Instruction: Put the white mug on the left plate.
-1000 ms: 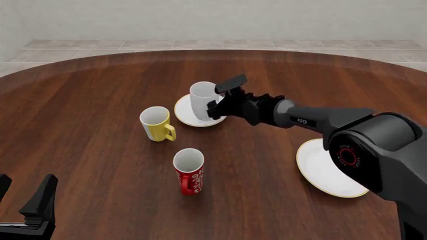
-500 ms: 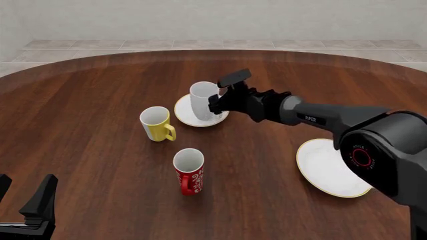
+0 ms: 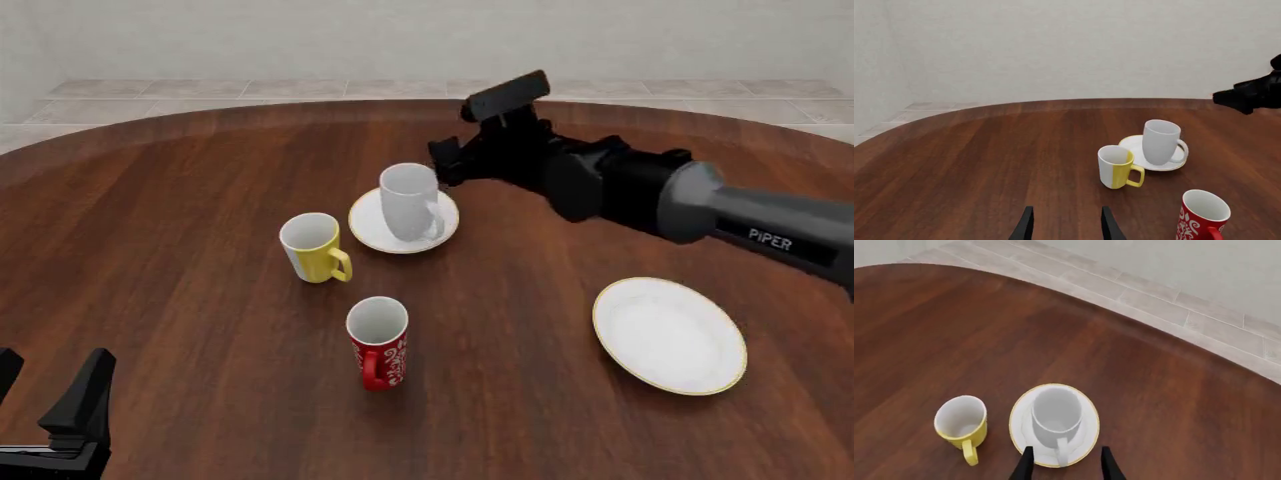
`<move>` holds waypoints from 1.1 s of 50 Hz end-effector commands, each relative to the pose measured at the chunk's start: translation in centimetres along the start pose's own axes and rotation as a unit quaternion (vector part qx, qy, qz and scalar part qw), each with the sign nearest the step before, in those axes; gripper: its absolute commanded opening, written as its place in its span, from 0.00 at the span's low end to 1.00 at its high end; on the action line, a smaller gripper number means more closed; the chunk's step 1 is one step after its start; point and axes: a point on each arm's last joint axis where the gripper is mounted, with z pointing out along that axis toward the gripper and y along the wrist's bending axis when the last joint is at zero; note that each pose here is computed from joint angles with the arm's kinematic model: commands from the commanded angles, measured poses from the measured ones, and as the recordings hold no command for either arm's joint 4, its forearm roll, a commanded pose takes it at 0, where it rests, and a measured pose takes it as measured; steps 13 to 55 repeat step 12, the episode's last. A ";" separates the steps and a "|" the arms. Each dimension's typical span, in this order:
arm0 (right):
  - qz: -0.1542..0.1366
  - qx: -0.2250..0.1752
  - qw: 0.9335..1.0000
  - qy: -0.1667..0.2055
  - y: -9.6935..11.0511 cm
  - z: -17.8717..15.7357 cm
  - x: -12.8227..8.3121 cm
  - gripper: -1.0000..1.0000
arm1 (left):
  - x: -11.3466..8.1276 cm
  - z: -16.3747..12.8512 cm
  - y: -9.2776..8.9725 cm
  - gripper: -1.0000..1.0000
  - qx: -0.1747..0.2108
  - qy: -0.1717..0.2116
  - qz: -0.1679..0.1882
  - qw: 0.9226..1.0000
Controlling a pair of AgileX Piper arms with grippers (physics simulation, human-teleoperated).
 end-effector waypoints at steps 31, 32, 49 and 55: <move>-0.026 0.008 0.986 -0.162 -0.1 -21.3 -7.5 1.00 | 0.0 0.0 0.0 1.00 0.000 0.000 0.000 1.000; -0.026 0.008 0.986 -0.162 -0.1 -21.3 -7.5 1.00 | 0.0 0.0 0.0 1.00 0.000 0.000 0.000 1.000; -0.026 0.008 0.986 -0.162 -0.1 -21.3 -7.5 1.00 | 0.0 0.0 0.0 1.00 0.000 0.000 0.000 1.000; -0.026 0.008 0.986 -0.162 -0.1 -21.3 -7.5 1.00 | 0.0 0.0 0.0 1.00 0.000 0.000 0.000 1.000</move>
